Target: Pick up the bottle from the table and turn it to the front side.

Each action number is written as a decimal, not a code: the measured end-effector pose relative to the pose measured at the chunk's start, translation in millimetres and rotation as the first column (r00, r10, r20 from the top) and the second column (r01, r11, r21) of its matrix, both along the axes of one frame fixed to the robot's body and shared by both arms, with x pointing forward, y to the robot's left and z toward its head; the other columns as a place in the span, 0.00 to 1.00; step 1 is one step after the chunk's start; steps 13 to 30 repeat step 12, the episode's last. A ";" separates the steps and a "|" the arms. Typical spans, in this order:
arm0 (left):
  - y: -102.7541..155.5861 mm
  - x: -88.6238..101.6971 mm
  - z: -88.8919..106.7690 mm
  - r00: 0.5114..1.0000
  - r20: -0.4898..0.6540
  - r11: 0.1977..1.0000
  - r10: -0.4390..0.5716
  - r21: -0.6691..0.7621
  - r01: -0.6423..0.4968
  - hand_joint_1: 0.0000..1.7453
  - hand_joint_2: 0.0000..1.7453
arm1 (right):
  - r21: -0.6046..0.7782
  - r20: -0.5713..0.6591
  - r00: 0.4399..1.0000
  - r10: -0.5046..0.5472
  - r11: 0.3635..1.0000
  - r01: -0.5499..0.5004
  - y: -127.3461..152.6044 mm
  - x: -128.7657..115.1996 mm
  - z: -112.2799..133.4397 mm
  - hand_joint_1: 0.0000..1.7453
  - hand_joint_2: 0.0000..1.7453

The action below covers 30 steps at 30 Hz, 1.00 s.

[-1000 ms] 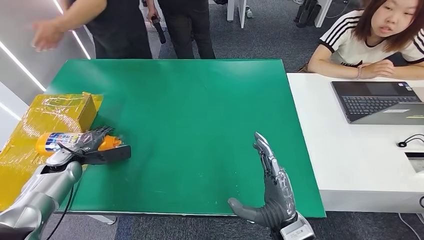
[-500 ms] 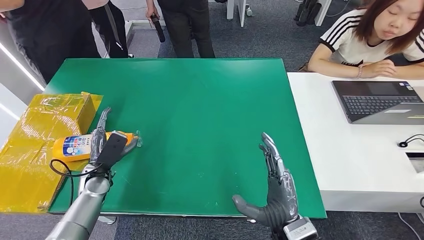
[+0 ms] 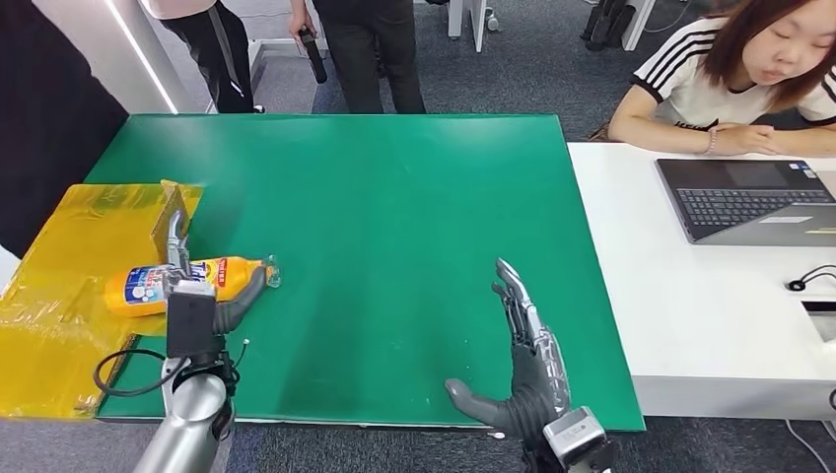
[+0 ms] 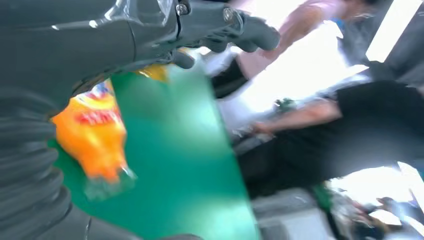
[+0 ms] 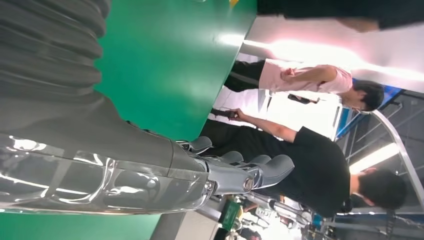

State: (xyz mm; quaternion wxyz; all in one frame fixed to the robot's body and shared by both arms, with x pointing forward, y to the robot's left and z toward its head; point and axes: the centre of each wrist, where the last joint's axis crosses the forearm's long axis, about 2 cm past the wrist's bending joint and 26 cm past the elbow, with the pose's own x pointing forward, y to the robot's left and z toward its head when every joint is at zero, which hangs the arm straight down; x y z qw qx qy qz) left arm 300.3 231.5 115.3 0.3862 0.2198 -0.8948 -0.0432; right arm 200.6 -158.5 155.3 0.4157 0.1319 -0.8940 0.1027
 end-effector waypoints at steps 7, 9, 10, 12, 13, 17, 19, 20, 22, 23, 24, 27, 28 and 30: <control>-25.3 -16.7 13.4 0.995 0.060 0.997 -0.075 -0.033 0.077 0.00 1.00 | 0.001 -0.008 1.000 0.004 1.000 -0.004 2.8 3.1 -1.3 0.00 1.00; -27.1 -18.0 15.4 0.994 0.068 0.996 -0.081 -0.038 0.084 0.00 1.00 | 0.000 -0.009 1.000 0.005 1.000 -0.005 3.2 3.5 -1.6 0.00 1.00; -28.0 -18.5 16.3 0.994 0.071 0.995 -0.086 -0.042 0.090 0.00 1.00 | 0.000 -0.010 1.000 0.005 1.000 -0.006 3.3 3.7 -1.8 0.00 1.00; -29.8 -19.4 17.5 0.992 0.069 0.992 -0.109 -0.055 0.112 0.00 1.00 | -0.001 -0.011 1.000 0.006 1.000 -0.006 3.3 3.9 -2.2 0.00 1.00; -29.8 -19.4 17.5 0.992 0.069 0.992 -0.109 -0.055 0.112 0.00 1.00 | -0.001 -0.011 1.000 0.006 1.000 -0.006 3.3 3.9 -2.2 0.00 1.00; -29.8 -19.4 17.5 0.992 0.069 0.992 -0.109 -0.055 0.112 0.00 1.00 | -0.001 -0.011 1.000 0.006 1.000 -0.006 3.3 3.9 -2.2 0.00 1.00; -29.8 -19.4 17.5 0.992 0.069 0.992 -0.109 -0.055 0.112 0.00 1.00 | -0.001 -0.011 1.000 0.006 1.000 -0.006 3.3 3.9 -2.2 0.00 1.00; -29.8 -19.4 17.5 0.992 0.069 0.992 -0.109 -0.055 0.112 0.00 1.00 | -0.001 -0.011 1.000 0.006 1.000 -0.006 3.3 3.9 -2.2 0.00 1.00; -29.8 -19.4 17.5 0.992 0.069 0.992 -0.109 -0.055 0.112 0.00 1.00 | -0.001 -0.011 1.000 0.006 1.000 -0.006 3.3 3.9 -2.2 0.00 1.00; -29.8 -19.4 17.5 0.992 0.069 0.992 -0.109 -0.055 0.112 0.00 1.00 | -0.001 -0.011 1.000 0.006 1.000 -0.006 3.3 3.9 -2.2 0.00 1.00; -29.8 -19.4 17.5 0.992 0.069 0.992 -0.109 -0.055 0.112 0.00 1.00 | -0.001 -0.011 1.000 0.006 1.000 -0.006 3.3 3.9 -2.2 0.00 1.00; -29.8 -19.4 17.5 0.992 0.069 0.992 -0.109 -0.055 0.112 0.00 1.00 | -0.001 -0.011 1.000 0.006 1.000 -0.006 3.3 3.9 -2.2 0.00 1.00; -29.8 -19.4 17.5 0.992 0.069 0.992 -0.109 -0.055 0.112 0.00 1.00 | -0.001 -0.011 1.000 0.006 1.000 -0.006 3.3 3.9 -2.2 0.00 1.00; -29.8 -19.4 17.5 0.992 0.069 0.992 -0.109 -0.055 0.112 0.00 1.00 | -0.001 -0.011 1.000 0.006 1.000 -0.006 3.3 3.9 -2.2 0.00 1.00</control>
